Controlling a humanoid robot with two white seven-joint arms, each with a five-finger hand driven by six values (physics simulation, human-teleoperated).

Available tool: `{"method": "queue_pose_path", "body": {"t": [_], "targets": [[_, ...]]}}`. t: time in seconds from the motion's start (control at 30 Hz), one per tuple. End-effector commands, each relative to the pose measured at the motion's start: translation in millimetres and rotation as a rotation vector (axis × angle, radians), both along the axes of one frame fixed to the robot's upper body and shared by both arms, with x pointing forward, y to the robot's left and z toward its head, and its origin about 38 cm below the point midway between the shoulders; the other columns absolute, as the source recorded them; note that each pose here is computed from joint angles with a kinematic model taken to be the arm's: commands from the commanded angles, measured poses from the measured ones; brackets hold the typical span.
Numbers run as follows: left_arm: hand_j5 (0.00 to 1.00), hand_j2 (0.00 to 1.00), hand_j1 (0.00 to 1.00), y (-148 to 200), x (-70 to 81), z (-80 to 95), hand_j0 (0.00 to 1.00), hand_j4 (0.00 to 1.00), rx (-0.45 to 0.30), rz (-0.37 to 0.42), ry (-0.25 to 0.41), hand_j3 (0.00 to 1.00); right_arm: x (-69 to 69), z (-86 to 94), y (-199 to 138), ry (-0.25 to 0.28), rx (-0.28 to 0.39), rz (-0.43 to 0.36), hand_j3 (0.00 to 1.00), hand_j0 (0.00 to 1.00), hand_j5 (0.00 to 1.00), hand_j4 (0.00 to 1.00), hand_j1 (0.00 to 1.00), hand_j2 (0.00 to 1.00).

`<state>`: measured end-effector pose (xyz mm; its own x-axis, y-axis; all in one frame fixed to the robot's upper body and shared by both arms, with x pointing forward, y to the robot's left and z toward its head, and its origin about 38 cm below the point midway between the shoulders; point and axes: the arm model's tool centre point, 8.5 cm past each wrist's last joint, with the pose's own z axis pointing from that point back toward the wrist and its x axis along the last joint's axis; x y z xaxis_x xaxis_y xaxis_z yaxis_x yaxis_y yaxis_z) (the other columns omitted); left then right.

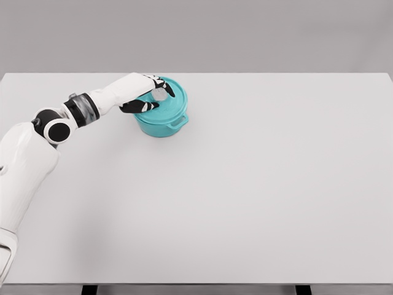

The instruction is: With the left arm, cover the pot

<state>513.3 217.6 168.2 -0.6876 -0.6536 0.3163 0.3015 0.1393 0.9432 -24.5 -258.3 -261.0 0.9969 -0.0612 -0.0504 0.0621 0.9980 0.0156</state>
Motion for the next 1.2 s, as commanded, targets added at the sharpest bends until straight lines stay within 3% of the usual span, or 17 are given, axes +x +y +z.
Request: {"method": "queue_pose_path", "body": {"t": [0.0,0.53,0.77,1.17], "targets": [[0.63,0.63,0.63,0.5,0.2,0.6,0.63,0.63,-0.006,0.002,0.001,0.63,0.1,0.0,0.0,0.000,0.000,0.000,1.00,1.00,1.00,1.00,1.00,1.00],[0.56,0.56,0.56,1.8,0.7,1.9,0.56,0.56,-0.011,0.007,-0.003,0.56,-0.4,0.0,0.2,0.001,0.001,0.000,1.00,1.00,1.00,1.00,1.00,1.00],[0.66,0.66,0.66,1.8,0.7,1.9,0.66,0.66,-0.011,0.007,-0.003,0.66,-0.4,0.0,0.2,0.001,0.001,0.000,1.00,1.00,1.00,1.00,1.00,1.00],[0.67,0.67,0.67,1.9,0.4,1.2,0.67,0.67,-0.012,0.007,-0.001,0.67,0.1,0.0,0.0,0.000,0.000,0.000,1.00,1.00,1.00,1.00,1.00,1.00]]}}
